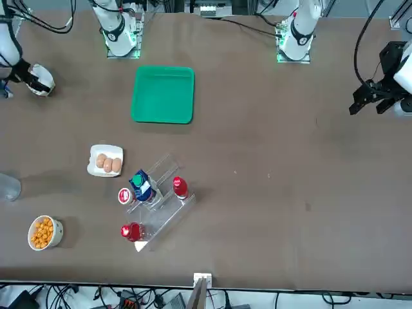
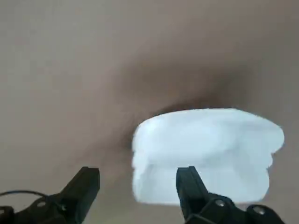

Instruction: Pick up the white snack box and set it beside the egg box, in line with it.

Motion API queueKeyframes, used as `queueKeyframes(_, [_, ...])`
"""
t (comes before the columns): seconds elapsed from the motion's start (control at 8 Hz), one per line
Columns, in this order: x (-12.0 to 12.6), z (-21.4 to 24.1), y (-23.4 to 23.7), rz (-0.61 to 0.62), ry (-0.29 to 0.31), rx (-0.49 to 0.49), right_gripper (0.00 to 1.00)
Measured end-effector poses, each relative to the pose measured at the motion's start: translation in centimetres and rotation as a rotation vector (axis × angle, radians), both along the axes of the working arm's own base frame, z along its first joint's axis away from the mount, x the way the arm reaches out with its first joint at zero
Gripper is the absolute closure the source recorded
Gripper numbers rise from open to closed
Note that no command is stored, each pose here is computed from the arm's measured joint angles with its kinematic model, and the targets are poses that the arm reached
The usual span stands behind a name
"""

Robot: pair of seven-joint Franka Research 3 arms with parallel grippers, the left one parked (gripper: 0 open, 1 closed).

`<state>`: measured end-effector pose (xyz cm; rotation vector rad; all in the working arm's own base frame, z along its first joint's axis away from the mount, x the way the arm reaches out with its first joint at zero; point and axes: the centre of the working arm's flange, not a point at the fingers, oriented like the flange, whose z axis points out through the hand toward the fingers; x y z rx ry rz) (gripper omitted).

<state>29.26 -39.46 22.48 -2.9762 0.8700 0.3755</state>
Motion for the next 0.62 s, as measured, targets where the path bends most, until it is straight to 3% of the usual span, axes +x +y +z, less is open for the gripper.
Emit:
queueKeyframes(0.38, [-0.63, -2.07, -0.34, -0.001, 0.001, 0.019, 0.06])
queueKeyframes(0.62, [-0.51, -2.12, -0.26, -0.006, -0.003, 0.022, 0.17])
